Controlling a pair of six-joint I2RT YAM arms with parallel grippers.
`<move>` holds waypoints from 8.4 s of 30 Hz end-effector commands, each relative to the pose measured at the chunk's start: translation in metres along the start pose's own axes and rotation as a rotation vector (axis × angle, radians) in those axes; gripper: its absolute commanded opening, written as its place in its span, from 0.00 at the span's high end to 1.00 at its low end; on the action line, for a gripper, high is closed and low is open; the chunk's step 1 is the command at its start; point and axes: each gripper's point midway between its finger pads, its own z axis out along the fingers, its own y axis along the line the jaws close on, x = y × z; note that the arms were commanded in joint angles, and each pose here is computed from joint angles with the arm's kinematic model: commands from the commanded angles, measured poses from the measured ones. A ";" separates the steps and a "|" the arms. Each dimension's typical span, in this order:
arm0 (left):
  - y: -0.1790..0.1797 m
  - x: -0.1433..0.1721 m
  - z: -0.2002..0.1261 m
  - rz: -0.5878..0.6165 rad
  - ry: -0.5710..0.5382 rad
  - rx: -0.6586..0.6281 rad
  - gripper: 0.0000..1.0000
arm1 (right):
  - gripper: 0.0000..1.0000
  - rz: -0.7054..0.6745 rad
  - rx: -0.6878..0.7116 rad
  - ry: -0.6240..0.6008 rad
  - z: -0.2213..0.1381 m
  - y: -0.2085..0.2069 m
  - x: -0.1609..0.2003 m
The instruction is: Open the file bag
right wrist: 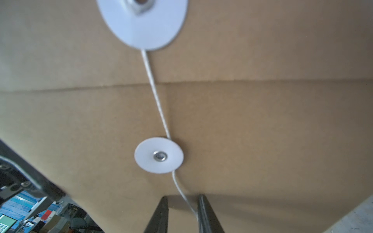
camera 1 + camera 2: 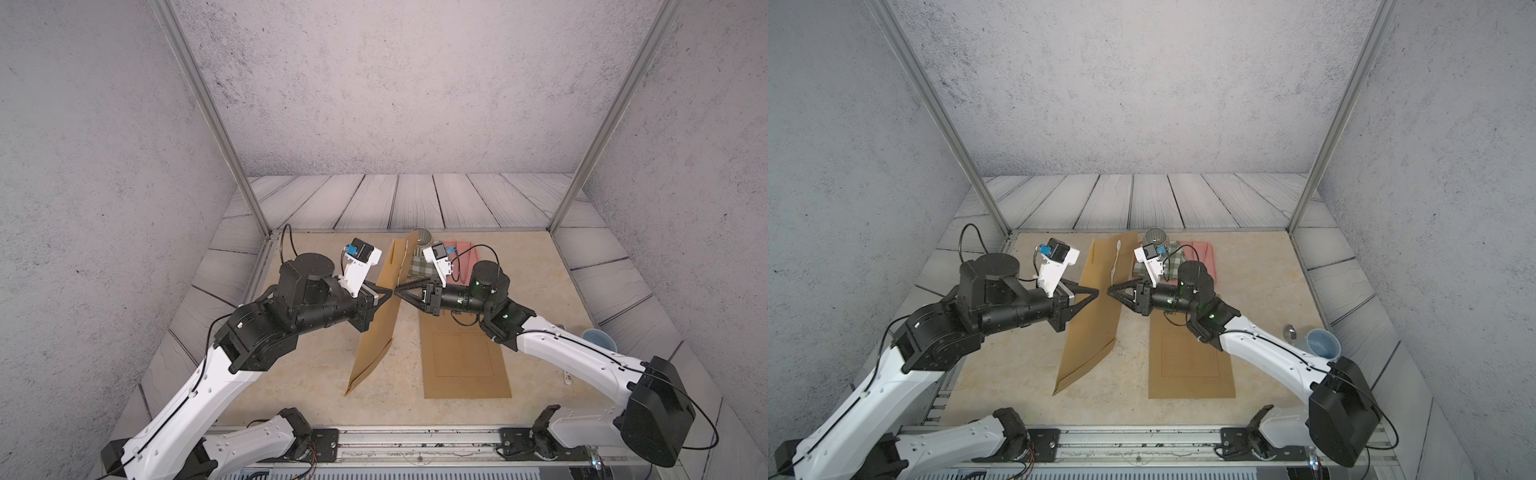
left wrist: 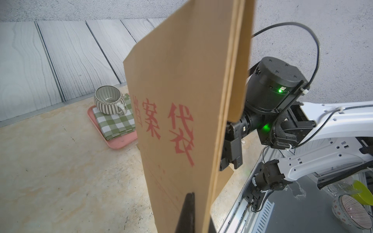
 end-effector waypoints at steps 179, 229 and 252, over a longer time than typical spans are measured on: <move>0.142 0.099 0.052 -0.519 0.006 -0.127 1.00 | 1.00 0.157 0.584 0.218 -0.043 -0.098 0.026; 0.147 0.117 0.062 -0.554 0.037 -0.101 1.00 | 1.00 0.013 0.401 0.130 0.011 -0.038 -0.093; 0.112 0.057 0.016 -0.417 0.078 -0.117 1.00 | 0.22 -0.031 0.788 0.300 -0.072 -0.157 0.060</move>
